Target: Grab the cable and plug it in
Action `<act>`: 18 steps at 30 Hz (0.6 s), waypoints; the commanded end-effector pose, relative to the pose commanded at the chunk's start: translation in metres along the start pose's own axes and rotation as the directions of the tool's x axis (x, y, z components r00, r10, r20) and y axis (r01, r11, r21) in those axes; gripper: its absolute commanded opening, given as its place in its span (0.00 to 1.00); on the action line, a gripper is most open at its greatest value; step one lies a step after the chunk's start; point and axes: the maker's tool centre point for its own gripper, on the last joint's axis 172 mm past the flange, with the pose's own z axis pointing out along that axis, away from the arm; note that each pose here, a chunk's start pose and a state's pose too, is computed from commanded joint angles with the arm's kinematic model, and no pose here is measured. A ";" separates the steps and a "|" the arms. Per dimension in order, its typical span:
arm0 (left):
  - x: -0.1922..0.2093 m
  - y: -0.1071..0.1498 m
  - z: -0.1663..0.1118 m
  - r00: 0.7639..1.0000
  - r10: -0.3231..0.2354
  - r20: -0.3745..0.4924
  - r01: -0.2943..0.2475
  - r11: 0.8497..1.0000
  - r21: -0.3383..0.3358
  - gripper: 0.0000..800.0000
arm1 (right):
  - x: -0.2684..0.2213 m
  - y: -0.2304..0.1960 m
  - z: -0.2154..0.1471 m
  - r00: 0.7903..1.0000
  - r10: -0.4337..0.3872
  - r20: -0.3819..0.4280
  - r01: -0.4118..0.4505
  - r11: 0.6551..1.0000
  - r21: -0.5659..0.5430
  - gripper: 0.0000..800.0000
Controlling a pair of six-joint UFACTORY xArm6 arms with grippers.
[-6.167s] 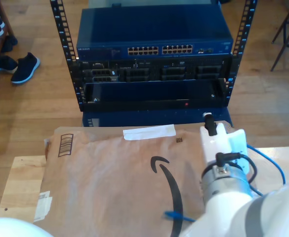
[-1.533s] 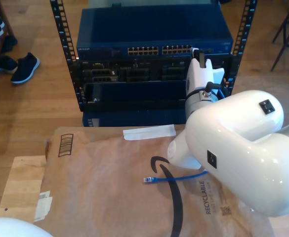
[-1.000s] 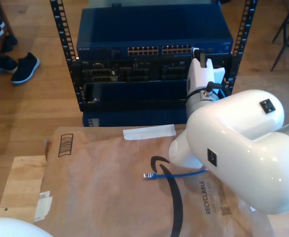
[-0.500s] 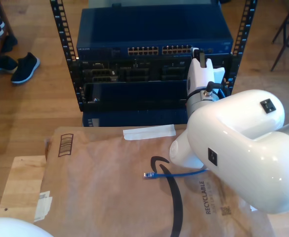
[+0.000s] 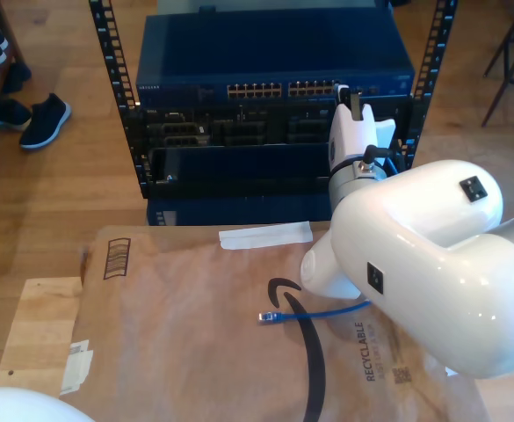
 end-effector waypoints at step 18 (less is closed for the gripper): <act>0.000 0.000 0.000 1.000 0.000 0.000 0.000 1.000 0.000 1.00 | 0.006 0.003 0.008 1.000 0.006 -0.011 -0.006 1.000 -0.007 0.00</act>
